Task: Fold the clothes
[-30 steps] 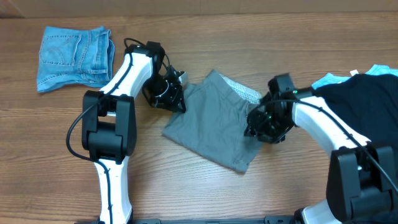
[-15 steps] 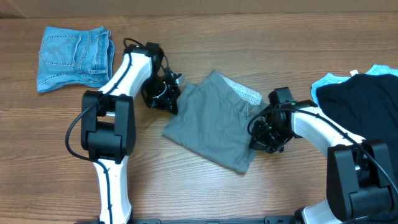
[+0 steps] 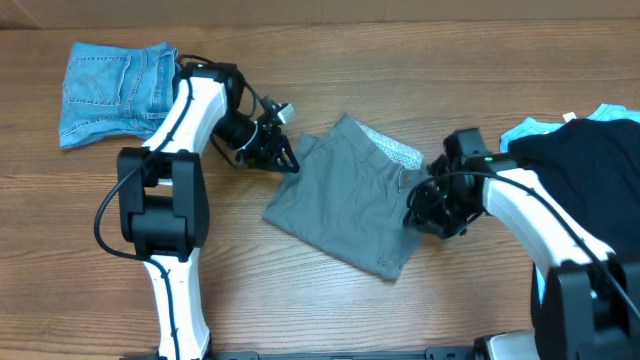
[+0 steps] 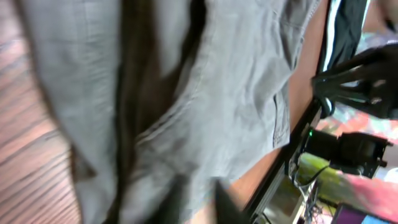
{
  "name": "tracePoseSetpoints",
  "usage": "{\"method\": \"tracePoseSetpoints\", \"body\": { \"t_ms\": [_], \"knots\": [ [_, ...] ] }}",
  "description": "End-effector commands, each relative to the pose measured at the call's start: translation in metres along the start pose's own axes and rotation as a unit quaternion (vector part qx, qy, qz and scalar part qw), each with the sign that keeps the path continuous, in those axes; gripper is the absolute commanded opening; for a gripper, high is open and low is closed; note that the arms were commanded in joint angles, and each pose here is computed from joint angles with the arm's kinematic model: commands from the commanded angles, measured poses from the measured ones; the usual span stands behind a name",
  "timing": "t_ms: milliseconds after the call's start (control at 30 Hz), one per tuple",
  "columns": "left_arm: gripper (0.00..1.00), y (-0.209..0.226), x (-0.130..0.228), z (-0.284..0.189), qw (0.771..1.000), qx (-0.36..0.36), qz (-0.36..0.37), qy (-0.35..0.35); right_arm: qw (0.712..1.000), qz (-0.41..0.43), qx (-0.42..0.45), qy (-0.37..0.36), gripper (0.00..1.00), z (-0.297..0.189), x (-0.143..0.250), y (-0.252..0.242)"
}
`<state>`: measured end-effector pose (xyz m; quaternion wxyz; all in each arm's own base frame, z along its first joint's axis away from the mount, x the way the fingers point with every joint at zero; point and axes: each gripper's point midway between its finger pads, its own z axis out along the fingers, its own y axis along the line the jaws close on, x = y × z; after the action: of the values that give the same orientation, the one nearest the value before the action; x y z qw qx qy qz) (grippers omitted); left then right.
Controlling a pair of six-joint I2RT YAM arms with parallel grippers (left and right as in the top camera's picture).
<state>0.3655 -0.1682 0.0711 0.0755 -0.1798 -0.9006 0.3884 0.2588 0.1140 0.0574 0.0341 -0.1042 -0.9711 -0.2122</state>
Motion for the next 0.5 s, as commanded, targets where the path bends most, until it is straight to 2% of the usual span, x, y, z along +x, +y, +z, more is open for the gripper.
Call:
{"method": "tracePoseSetpoints", "body": {
  "t_ms": [0,100,233,367,467],
  "knots": [
    [0.04,-0.022,-0.004,0.006,0.999,0.014,0.046,0.003,0.999,-0.013,-0.037,-0.014,0.16,-0.014,-0.003,0.018],
    [0.04,-0.03,-0.003,0.014,0.998,0.015,0.065,0.013,0.998,-0.016,-0.052,-0.014,0.12,-0.014,-0.004,0.024],
    [0.04,-0.03,0.003,0.026,0.996,-0.015,0.076,0.041,0.998,-0.021,-0.058,-0.029,0.12,-0.01,-0.01,0.024],
    [0.04,0.009,0.015,0.03,0.986,-0.146,0.0,0.078,0.997,-0.026,-0.059,-0.036,0.13,0.005,-0.012,0.017],
    [0.04,0.024,0.02,0.03,0.979,-0.184,-0.021,0.087,0.998,-0.021,-0.057,-0.028,0.14,0.019,-0.005,0.008]
  ]
}}
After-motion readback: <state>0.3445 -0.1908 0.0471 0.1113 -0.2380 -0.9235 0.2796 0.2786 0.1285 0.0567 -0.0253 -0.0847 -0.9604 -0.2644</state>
